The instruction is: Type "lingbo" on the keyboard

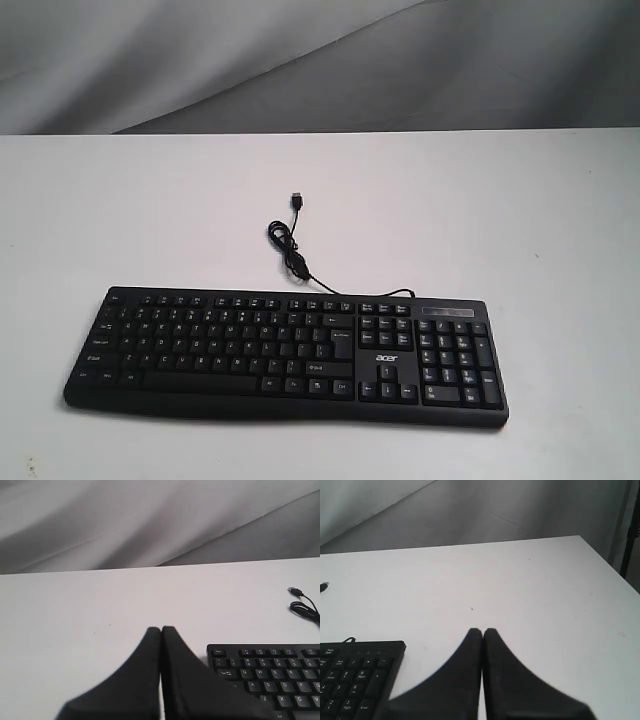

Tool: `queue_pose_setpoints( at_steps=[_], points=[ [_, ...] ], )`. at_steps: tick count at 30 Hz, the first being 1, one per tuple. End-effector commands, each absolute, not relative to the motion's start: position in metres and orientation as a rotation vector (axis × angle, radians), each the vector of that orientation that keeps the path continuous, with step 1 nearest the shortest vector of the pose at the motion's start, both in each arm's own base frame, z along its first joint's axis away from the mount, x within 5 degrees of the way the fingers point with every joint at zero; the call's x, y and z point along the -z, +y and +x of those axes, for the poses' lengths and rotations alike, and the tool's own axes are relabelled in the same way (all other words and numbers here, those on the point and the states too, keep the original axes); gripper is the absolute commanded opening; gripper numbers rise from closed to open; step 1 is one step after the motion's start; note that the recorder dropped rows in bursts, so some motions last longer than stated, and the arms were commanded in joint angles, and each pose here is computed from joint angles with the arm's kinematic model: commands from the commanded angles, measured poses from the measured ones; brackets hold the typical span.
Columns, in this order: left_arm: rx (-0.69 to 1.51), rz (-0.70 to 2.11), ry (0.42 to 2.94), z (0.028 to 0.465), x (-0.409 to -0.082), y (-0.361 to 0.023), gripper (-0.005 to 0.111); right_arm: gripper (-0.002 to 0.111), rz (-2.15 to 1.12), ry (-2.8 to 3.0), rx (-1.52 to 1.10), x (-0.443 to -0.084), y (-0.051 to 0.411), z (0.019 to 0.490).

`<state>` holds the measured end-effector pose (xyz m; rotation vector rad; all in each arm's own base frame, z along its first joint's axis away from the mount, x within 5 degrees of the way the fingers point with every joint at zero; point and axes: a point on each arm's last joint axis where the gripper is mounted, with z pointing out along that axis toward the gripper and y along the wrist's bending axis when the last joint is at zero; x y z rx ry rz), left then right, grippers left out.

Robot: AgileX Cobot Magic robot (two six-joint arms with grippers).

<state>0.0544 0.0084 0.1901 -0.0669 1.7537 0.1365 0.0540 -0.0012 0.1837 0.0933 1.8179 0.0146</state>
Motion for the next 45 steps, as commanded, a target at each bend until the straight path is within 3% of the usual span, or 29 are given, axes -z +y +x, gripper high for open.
queue_pose_setpoints(
  at_steps=[1, 5, 13, 21, 29, 34, 38, 45],
  points=[
    [-0.132, -0.071, 1.748, 0.054, -0.189, 0.008, 0.001, 0.0, 0.095, 1.814, -0.018, -0.183, -0.001, 0.054],
    [-0.132, -0.071, 1.748, 0.054, -0.189, 0.008, 0.001, 0.0, 0.095, 1.775, -0.014, -0.187, -0.001, 0.055],
    [-0.132, -0.071, 1.748, 0.054, -0.189, 0.008, 0.001, 0.0, 0.118, 1.242, 0.003, -0.234, -0.006, 0.051],
    [-0.132, -0.071, 1.748, 0.054, -0.189, 0.008, 0.001, 0.0, 0.121, 1.07, 0.012, -0.248, -0.007, 0.045],
    [-0.132, -0.071, 1.748, 0.054, -0.189, 0.008, 0.001, 0.0, 0.227, 0.855, -0.305, -0.286, -0.005, 0.04],
    [-0.132, -0.071, 1.748, 0.054, -0.189, 0.008, 0.001, 0.0, 0.133, 1.236, -0.182, -0.344, 0.0, 0.086],
    [-0.132, -0.071, 1.748, 0.054, -0.189, 0.008, 0.001, 0.0, 0.131, 1.482, -0.107, -0.366, -0.006, 0.15],
    [-0.132, -0.071, 1.748, 0.054, -0.189, 0.008, 0.001, 0.0, 0.1, 1.852, 0.068, -0.345, -0.018, 0.273]
  ],
)
